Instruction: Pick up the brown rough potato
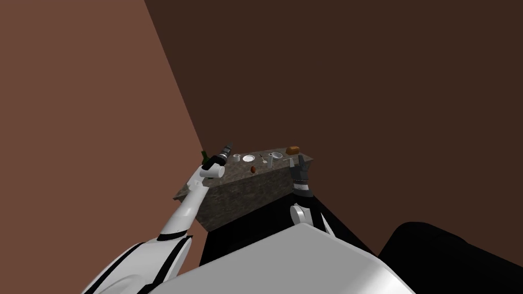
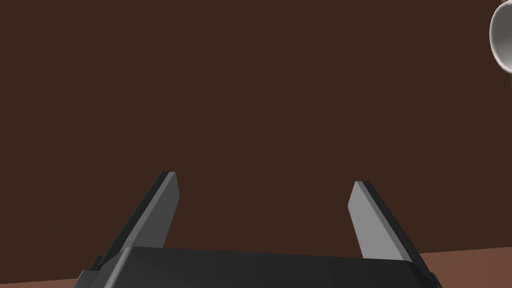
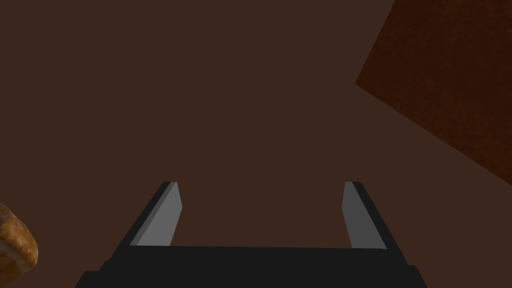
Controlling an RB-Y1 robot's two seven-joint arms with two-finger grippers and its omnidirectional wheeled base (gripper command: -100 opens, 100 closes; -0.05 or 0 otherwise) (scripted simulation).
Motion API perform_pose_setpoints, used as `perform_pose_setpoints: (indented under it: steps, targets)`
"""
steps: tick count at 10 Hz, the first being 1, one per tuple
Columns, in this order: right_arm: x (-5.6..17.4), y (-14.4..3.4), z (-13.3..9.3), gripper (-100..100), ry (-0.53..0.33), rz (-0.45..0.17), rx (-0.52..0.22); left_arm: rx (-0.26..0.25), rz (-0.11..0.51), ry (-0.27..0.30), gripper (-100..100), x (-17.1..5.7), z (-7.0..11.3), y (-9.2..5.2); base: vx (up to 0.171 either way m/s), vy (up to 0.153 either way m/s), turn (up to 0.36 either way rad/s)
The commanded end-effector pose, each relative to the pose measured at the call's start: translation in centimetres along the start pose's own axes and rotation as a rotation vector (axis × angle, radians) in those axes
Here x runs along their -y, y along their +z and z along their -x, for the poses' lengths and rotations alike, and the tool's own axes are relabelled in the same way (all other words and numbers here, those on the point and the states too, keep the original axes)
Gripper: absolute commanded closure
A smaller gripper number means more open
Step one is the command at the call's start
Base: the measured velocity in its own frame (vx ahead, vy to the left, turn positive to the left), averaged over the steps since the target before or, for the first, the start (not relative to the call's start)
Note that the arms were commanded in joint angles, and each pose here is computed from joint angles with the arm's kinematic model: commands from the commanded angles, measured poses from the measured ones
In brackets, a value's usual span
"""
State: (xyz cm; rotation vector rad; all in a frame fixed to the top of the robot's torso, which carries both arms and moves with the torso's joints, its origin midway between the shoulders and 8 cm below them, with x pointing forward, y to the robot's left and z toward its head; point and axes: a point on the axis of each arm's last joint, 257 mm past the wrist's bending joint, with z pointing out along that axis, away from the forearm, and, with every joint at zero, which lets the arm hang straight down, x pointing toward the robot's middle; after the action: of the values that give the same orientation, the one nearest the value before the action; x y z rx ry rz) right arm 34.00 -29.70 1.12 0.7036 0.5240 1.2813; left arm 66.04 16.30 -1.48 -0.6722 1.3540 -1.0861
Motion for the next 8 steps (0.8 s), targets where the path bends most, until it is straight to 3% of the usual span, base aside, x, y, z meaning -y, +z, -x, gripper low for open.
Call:
perform_pose_setpoints:
  steps: [1,6,8]
  targets:
    - [0.0,0.0,0.0,0,0.0,0.0,0.0,-0.019,0.044,0.01,-100,-0.7,-0.5,0.9,0.011,0.037,-0.041]
    - [0.0,0.0,0.0,0,0.0,0.0,0.0,-0.085,0.182,0.06,-100,-2.2,-2.2,3.9,0.018,0.044,-0.07]
    - [0.0,0.0,0.0,0,0.0,0.0,0.0,-0.102,0.234,0.061,-100,-3.8,-2.6,4.1,0.015,0.027,-0.03]
